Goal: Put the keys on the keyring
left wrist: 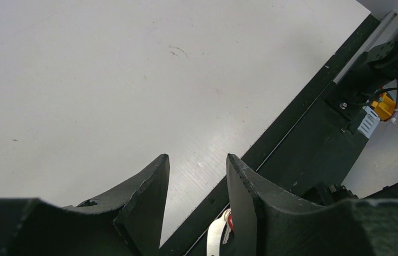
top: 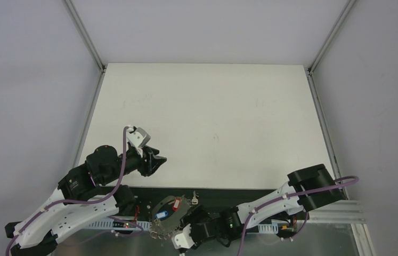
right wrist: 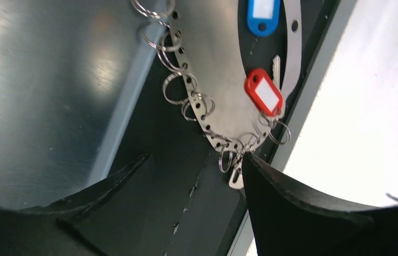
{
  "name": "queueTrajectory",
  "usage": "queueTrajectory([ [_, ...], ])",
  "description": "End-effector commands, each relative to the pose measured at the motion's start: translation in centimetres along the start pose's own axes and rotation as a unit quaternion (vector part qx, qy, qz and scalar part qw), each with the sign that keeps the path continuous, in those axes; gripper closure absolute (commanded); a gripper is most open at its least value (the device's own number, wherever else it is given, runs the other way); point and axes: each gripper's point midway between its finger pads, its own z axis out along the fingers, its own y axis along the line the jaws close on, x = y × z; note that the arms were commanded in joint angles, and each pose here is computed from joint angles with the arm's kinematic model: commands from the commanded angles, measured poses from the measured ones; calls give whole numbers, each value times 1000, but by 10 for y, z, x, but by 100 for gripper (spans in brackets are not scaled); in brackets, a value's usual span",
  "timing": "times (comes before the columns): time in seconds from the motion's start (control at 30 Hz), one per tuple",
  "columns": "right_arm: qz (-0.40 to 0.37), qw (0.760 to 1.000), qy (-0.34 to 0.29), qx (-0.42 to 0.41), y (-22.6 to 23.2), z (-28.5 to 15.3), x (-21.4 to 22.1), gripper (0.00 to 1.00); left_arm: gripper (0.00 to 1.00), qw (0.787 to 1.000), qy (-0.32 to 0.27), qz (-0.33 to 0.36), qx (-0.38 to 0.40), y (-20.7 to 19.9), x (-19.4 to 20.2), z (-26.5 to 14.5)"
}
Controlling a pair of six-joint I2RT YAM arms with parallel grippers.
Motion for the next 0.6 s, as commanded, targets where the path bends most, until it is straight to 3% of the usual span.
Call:
queueTrajectory([
  [0.0, -14, 999, -5, -53, 7, 3, -10, 35, 57, 1000, -5, -2, 4, -2, -3, -1],
  [0.57, -10, 993, 10, -119, -4, 18, -2, 37, 56, 1000, -9, -2, 14, -5, -3, -5],
])
